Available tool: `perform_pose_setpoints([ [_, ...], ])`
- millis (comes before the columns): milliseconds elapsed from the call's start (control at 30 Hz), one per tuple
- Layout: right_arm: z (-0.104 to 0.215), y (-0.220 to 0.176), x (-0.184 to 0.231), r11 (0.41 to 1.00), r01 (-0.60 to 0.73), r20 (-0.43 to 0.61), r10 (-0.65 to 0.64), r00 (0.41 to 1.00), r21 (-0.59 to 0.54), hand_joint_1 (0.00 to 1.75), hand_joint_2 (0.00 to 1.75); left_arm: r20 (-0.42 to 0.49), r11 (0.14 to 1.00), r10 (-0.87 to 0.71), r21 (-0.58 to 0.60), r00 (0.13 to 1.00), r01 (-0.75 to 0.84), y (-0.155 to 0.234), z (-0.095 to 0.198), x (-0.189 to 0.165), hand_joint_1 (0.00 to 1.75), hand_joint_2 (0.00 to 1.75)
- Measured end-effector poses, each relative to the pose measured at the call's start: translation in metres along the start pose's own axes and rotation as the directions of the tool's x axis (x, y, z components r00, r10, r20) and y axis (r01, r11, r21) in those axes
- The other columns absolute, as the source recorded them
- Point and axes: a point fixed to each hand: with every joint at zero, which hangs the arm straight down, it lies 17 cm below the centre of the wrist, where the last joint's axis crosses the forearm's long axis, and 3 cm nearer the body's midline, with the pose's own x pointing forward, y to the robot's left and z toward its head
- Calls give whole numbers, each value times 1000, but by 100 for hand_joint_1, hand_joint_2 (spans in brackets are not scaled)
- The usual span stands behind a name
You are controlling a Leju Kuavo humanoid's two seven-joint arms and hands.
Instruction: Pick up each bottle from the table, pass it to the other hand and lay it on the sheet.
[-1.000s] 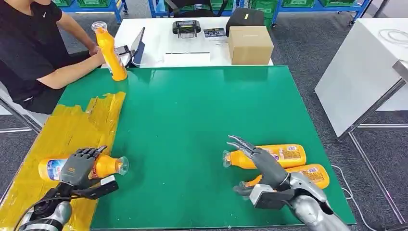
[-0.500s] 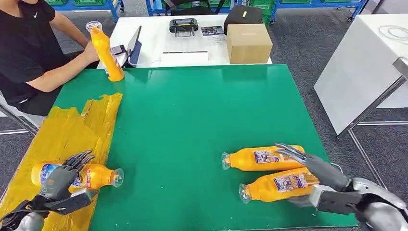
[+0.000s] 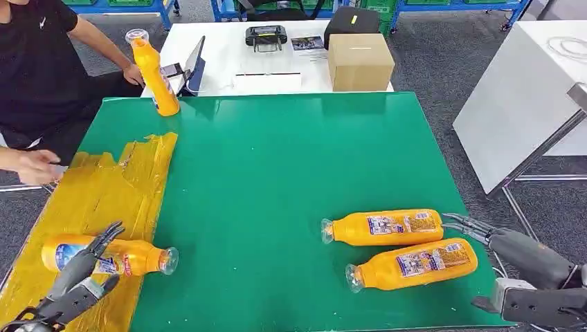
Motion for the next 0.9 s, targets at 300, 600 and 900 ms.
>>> perform_pose_setpoints([
  [300,-32,13,-35,994,-105,-55,104,993,-21,0,175,111,965,246,60,963,-254,0,-22,44,0,0],
  [600,-69,33,-55,998,-64,-77,62,995,-13,0,175,197,932,341,58,919,-358,4,-40,74,0,0],
  [900,-85,45,-57,999,-34,-73,34,997,-1,0,175,221,924,352,72,910,-375,7,-44,82,0,0],
])
